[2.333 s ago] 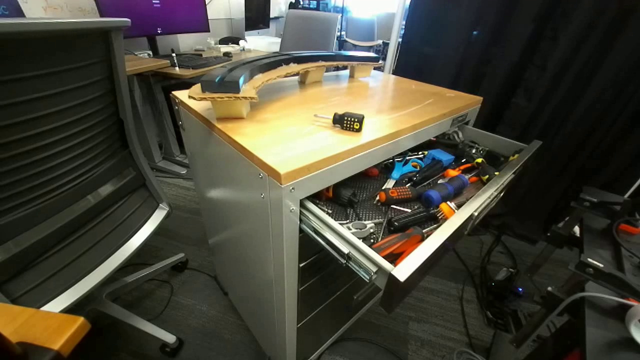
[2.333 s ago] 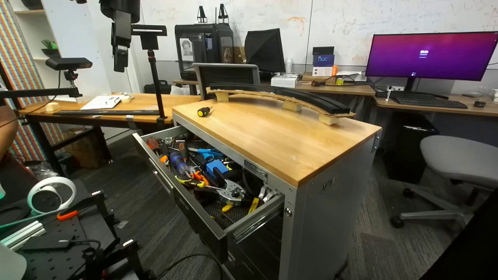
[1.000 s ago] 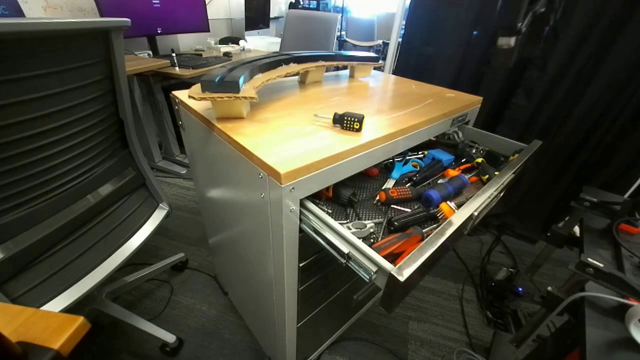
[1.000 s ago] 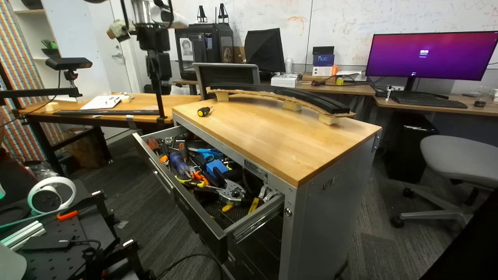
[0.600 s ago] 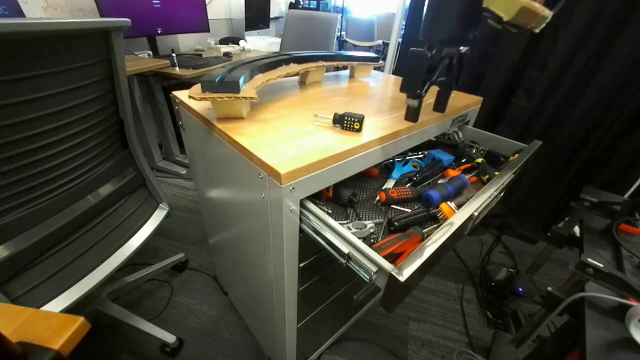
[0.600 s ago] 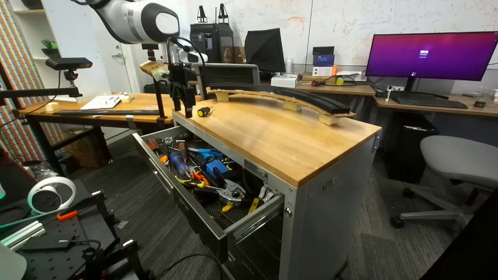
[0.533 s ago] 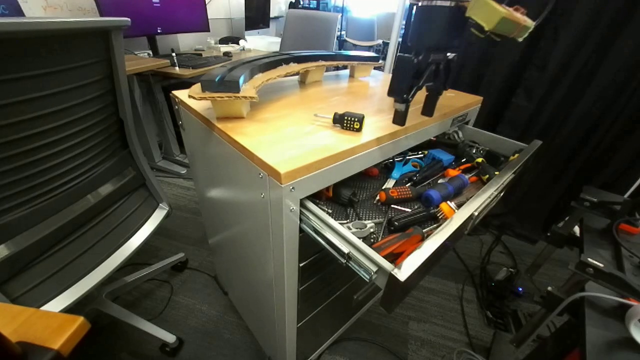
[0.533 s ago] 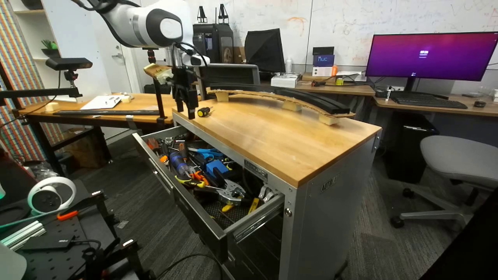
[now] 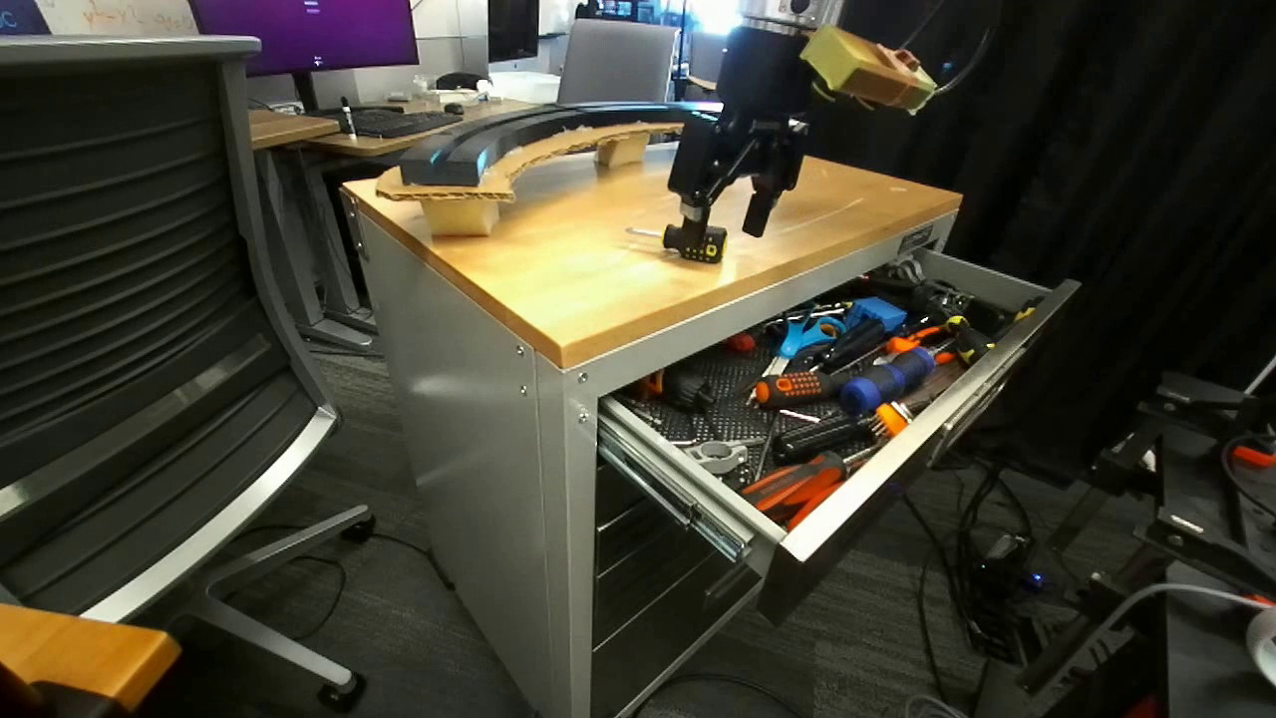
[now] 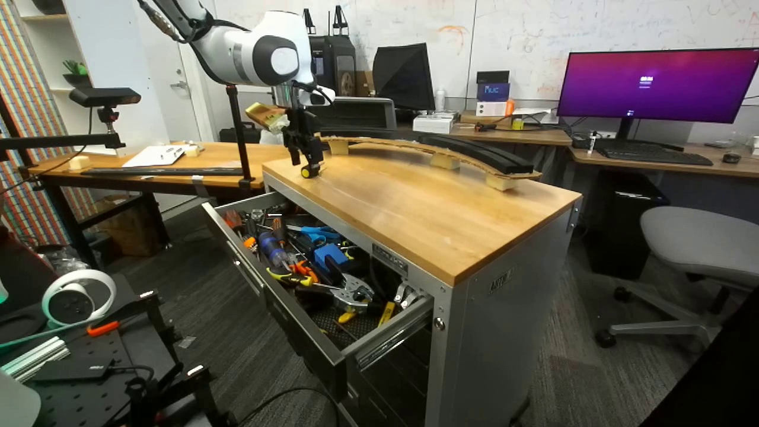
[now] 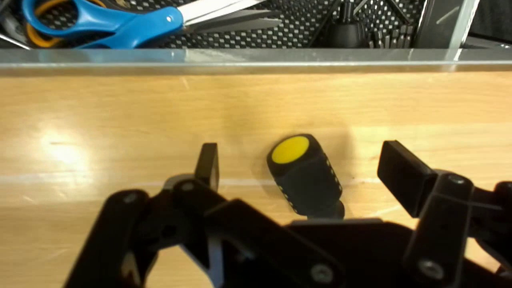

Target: Put the screwdriver in the drawer then close the drawer

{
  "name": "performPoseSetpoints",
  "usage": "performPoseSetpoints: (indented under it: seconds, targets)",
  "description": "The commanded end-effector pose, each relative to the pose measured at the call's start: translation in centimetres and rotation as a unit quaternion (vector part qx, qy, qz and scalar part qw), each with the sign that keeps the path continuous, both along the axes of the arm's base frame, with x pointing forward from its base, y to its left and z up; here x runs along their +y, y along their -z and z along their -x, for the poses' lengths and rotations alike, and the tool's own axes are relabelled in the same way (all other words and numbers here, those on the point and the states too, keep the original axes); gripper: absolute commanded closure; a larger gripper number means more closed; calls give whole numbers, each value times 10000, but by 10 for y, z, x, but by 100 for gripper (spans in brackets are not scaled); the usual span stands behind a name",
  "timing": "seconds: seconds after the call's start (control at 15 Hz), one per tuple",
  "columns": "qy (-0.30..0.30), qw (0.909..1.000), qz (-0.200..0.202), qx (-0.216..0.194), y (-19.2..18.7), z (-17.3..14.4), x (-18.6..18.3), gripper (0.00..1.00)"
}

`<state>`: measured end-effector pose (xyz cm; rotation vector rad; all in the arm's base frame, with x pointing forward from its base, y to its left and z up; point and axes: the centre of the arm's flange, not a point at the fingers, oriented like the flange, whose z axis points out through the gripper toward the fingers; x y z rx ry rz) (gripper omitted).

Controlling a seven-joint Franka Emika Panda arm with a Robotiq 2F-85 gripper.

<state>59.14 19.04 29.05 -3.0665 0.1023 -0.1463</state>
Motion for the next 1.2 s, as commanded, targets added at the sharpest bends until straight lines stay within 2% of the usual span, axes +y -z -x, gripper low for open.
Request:
performPoseSetpoints:
  seconds: [0.0,0.13,0.4,0.53,0.6,0.67,0.73,0.93,1.13]
  targets:
    - [-102,9995,11,-314,5,-24,16,25]
    - [-115,9990,47,-431,9,-28,20,34]
    - [-104,9981,208,-577,6,-31,18,66]
    - [-108,9987,282,-403,4,-28,10,82]
    - [-182,9993,271,-168,3,-22,5,89]
    - [-336,9990,231,158,1,-10,3,89]
    - [-520,9972,392,380,1,4,3,89]
    - [-1047,9894,435,906,-5,44,1,90]
    - [-1313,9837,474,1133,-2,69,4,90]
